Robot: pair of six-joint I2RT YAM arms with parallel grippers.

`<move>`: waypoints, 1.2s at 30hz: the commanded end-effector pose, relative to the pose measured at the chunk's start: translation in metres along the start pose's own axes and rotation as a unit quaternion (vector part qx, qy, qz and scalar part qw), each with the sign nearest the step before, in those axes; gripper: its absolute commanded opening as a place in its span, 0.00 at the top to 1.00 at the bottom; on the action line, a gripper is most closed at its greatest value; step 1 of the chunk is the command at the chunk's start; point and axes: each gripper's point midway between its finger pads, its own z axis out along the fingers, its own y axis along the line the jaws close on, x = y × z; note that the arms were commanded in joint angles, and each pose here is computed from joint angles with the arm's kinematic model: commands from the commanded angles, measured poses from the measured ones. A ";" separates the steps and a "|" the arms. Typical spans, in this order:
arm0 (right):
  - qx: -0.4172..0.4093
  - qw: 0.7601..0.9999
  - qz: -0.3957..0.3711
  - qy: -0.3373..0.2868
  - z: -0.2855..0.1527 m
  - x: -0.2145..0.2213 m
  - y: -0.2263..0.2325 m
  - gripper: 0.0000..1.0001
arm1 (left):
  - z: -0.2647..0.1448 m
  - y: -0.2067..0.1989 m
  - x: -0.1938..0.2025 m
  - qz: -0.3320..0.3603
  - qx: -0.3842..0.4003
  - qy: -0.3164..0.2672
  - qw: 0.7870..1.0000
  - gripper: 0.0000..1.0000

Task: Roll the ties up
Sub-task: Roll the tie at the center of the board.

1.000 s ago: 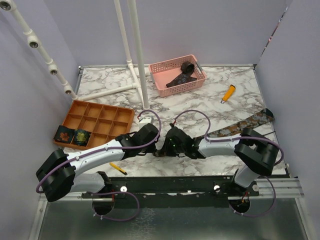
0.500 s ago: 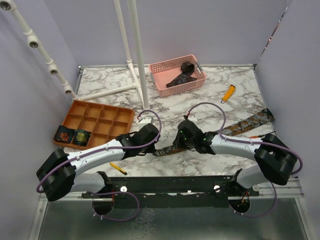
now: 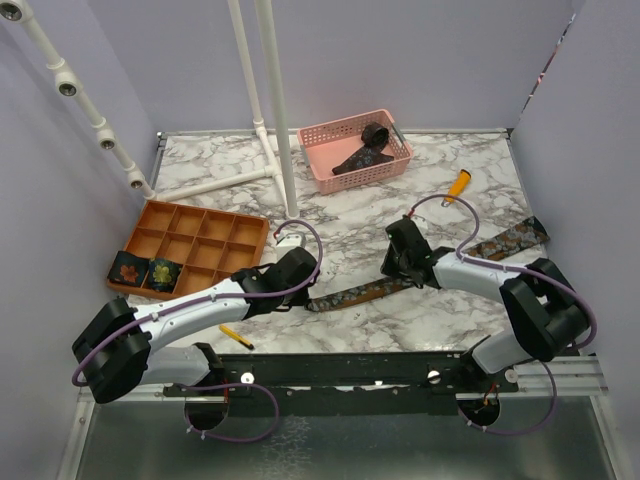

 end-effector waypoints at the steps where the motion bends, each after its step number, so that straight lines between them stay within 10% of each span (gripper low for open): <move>1: 0.083 0.993 0.027 0.080 0.004 0.062 -0.053 0.95 | -0.004 0.003 -0.006 0.006 -0.006 -0.015 1.000 1.00; 12: 0.075 0.975 0.153 0.144 -0.023 0.136 -0.085 0.95 | -0.006 -0.003 -0.010 0.019 0.001 -0.016 1.000 1.00; 36: 0.020 0.993 0.079 0.084 -0.025 0.073 -0.042 0.94 | 0.010 -0.061 0.008 0.120 -0.033 -0.006 0.992 1.00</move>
